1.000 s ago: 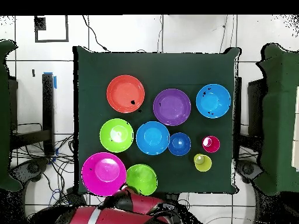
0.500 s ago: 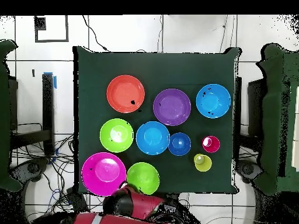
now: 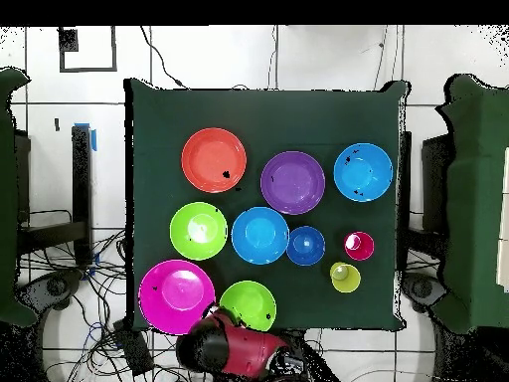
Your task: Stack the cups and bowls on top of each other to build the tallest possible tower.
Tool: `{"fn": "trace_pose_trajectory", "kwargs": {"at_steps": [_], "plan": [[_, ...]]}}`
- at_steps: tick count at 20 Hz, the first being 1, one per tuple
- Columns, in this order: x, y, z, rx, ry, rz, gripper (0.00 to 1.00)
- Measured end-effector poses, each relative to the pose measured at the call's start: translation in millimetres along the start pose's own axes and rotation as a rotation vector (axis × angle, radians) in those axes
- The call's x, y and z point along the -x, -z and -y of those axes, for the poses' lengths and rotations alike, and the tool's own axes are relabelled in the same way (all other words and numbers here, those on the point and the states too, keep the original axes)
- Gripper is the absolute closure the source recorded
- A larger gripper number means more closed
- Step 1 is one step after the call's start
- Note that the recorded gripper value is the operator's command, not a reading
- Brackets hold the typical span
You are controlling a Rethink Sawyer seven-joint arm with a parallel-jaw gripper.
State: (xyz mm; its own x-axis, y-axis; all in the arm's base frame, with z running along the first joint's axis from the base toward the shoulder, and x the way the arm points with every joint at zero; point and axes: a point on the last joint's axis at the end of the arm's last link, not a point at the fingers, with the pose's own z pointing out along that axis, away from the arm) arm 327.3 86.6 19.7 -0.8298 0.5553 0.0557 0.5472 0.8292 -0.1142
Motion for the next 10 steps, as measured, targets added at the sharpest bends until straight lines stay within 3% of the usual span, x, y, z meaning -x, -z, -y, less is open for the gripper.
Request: {"fn": "trace_pose_trajectory", "kwargs": {"at_steps": [10], "plan": [[8.6, 2.9, -4.6, 0.009, -0.012, 0.019, 0.00]]}}
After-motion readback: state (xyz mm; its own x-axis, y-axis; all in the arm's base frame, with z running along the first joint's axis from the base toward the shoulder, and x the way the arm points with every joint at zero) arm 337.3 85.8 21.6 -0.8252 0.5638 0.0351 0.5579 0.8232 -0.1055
